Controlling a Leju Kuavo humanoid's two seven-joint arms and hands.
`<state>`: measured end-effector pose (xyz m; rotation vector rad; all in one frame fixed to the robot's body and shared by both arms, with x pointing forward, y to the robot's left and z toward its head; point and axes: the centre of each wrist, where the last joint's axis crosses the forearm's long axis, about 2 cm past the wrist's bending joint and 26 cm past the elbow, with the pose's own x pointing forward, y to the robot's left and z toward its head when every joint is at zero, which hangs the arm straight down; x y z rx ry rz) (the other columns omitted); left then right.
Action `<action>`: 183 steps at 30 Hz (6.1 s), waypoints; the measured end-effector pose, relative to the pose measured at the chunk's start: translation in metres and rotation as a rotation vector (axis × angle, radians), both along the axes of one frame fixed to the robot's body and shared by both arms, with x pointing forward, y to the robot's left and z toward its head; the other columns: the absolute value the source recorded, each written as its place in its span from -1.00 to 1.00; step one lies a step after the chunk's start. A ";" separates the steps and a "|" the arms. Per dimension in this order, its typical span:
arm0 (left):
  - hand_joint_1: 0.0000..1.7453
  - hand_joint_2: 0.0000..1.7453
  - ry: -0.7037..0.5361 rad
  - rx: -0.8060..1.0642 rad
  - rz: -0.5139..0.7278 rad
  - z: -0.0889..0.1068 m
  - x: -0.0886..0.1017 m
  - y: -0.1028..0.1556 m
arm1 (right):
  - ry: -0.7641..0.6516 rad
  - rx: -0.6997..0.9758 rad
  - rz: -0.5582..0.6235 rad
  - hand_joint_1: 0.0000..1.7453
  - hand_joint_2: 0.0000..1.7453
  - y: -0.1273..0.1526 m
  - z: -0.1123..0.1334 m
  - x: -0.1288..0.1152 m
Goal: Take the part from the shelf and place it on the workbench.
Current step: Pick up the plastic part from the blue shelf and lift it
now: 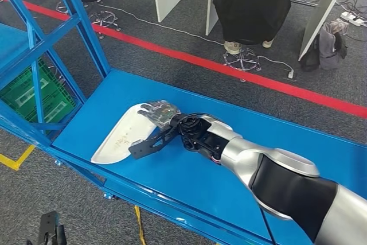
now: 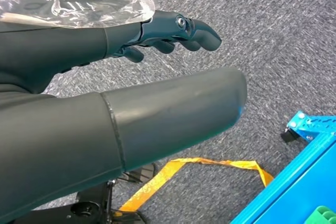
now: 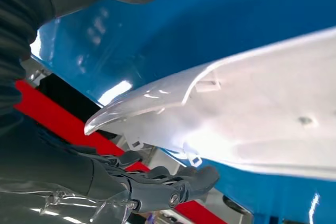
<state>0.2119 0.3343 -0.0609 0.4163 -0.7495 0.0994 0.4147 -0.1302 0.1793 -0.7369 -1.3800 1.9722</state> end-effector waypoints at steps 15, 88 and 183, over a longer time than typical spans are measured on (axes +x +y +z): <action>-1.00 -1.00 -0.002 0.000 -0.023 0.001 0.003 -0.006 | -0.054 -0.112 -0.048 -1.00 1.00 -0.010 -0.003 0.010; -1.00 -1.00 -0.018 0.004 -0.021 0.004 0.009 -0.014 | -0.188 -0.157 -0.143 1.00 1.00 -0.028 -0.001 0.021; -1.00 -1.00 -0.012 0.017 -0.060 0.005 0.012 -0.019 | -0.021 0.144 -0.184 -1.00 1.00 0.003 0.020 0.024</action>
